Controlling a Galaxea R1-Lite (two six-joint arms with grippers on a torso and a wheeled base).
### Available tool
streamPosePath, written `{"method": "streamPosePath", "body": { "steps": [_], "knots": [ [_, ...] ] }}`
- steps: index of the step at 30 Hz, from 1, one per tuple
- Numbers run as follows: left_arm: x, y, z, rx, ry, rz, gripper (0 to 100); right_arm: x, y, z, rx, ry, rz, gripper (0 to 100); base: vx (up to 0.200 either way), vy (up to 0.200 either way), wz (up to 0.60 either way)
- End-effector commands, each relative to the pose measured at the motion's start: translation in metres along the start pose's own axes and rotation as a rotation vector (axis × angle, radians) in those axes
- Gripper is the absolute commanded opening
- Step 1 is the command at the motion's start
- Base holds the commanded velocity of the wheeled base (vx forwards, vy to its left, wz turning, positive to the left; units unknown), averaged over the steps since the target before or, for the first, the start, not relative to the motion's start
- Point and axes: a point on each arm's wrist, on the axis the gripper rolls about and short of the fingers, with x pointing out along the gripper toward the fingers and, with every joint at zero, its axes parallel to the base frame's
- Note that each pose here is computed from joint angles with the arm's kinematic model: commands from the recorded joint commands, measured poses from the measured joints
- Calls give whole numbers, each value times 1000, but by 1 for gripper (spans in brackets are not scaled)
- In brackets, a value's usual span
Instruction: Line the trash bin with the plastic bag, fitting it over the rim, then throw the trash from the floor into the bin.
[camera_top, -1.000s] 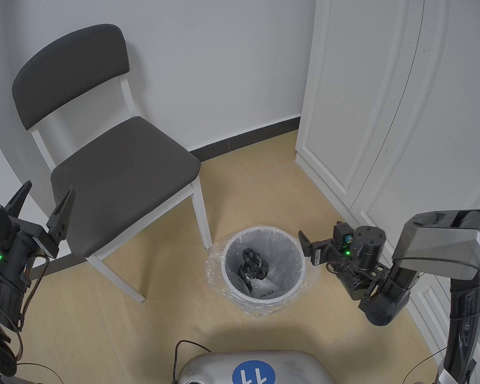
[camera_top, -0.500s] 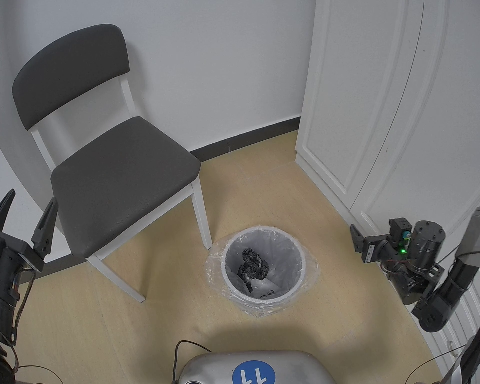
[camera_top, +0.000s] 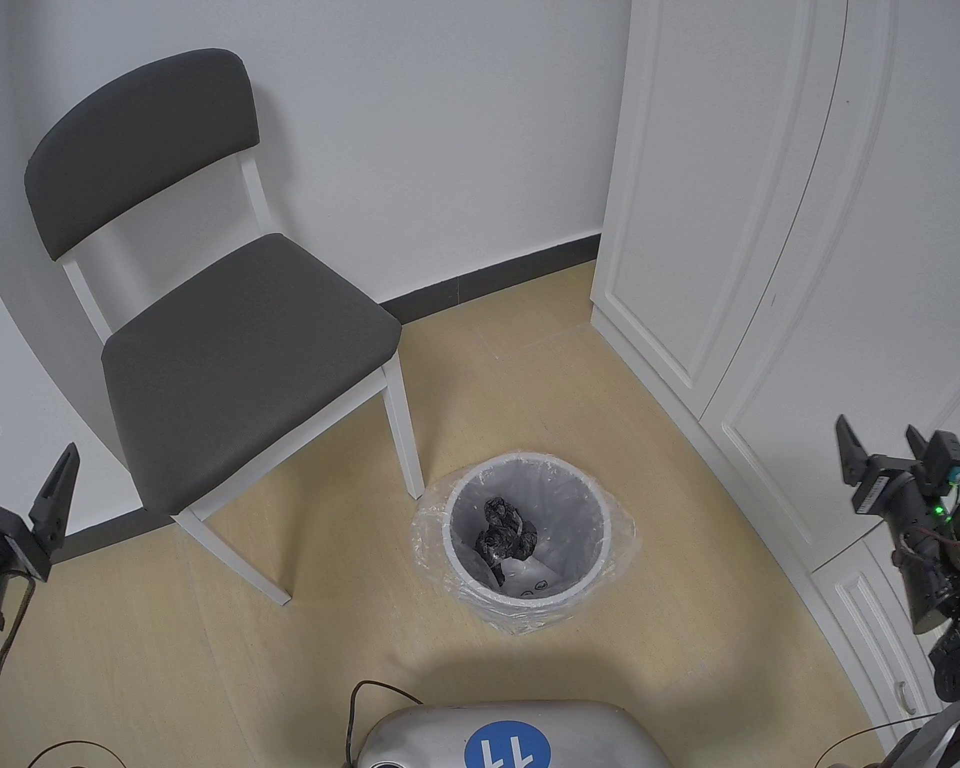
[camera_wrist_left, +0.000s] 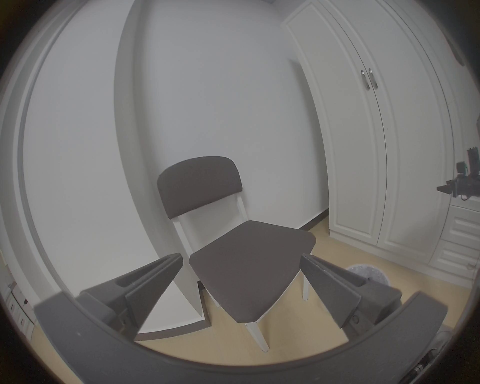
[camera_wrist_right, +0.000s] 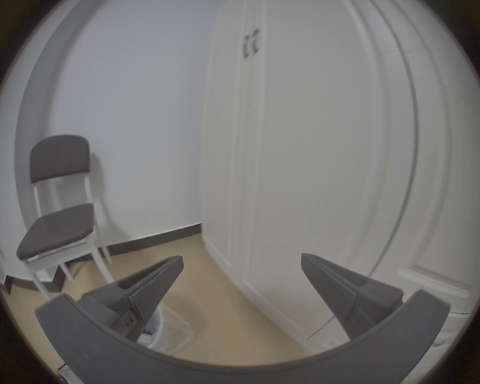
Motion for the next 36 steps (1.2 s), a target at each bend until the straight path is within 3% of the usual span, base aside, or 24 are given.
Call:
{"method": "streamPosePath", "body": {
  "steps": [1,7,16,25,29,36],
  "knots": [
    [-48,17,29,-40,-153,46,100,-48,-51,29,59,-143,-193,100,0,0,0],
    [-72,23,40,-162,-250,121,100,-96,-74,36,82,-198,-229,100,0,0,0],
    [-96,25,40,-169,-259,164,100,-138,-92,32,129,-300,-346,100,0,0,0],
    [-120,24,29,-171,-267,157,100,-176,-102,14,178,-374,-324,100,0,0,0],
    [-135,23,24,-167,-275,170,100,-187,-102,-7,167,-326,-246,100,0,0,0],
    [-149,20,6,-160,-250,174,100,-184,-101,-14,214,-266,-220,100,0,0,0]
  ]
}}
